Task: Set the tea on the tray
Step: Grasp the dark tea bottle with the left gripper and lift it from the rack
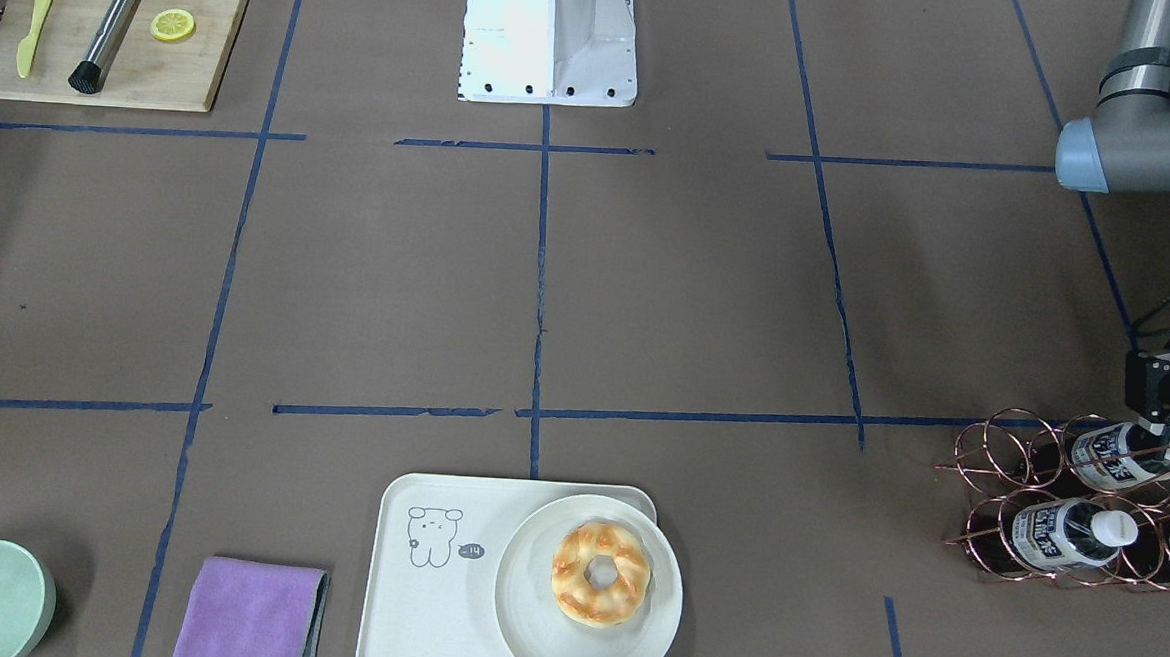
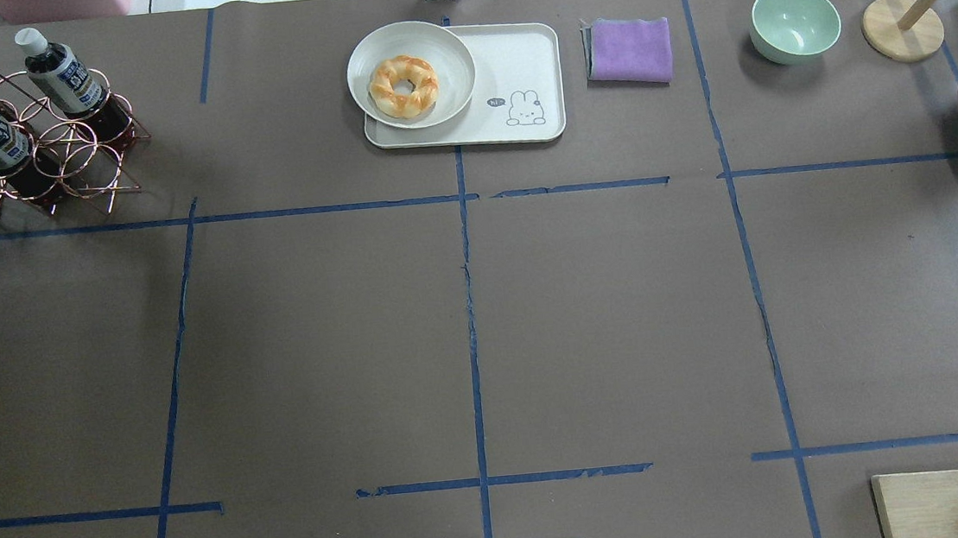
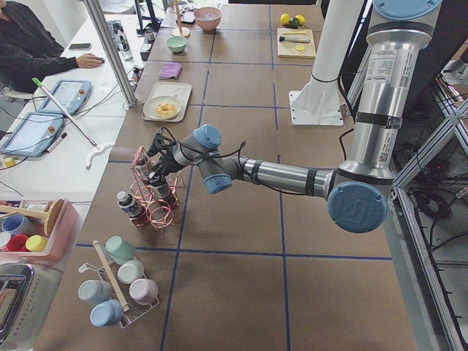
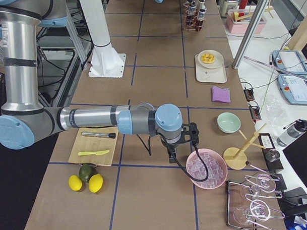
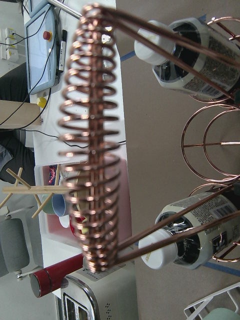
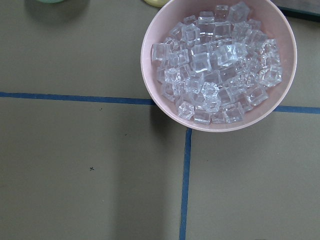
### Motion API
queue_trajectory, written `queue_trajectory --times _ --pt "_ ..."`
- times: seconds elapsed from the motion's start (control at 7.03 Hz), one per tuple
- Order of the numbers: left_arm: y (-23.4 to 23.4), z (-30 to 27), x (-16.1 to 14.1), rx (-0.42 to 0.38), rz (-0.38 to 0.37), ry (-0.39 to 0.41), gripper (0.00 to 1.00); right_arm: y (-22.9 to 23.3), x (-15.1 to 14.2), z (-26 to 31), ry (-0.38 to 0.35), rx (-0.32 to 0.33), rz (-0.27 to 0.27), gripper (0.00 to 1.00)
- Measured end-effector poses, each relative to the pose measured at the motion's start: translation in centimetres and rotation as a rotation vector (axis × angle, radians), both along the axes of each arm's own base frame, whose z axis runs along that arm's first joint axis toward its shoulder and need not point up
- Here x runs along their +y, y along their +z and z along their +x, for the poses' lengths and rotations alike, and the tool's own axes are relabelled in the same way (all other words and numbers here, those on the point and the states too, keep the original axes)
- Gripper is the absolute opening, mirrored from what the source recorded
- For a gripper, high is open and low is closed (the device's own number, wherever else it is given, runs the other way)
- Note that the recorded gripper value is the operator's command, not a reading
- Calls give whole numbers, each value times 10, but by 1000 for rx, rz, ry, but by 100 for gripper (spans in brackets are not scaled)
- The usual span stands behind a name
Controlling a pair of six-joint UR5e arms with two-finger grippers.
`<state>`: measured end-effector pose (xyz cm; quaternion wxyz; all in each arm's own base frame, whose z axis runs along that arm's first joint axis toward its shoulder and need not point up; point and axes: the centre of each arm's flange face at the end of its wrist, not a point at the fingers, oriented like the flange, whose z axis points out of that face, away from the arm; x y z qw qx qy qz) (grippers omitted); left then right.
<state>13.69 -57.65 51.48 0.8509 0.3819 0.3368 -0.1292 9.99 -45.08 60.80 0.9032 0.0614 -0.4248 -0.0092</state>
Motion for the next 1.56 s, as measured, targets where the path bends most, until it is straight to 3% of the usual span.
queue_trajectory --times 0.14,0.57,1.56 --pt "0 -2 -1 1 0 -6 0 -1 0 0 0 -1 1 100" --pt "-10 -26 -7 5 -8 -41 0 1 2 1 3 -2 -2 100" --pt "-41 -62 6 57 12 -29 0 4 5 1 3 -2 -9 100"
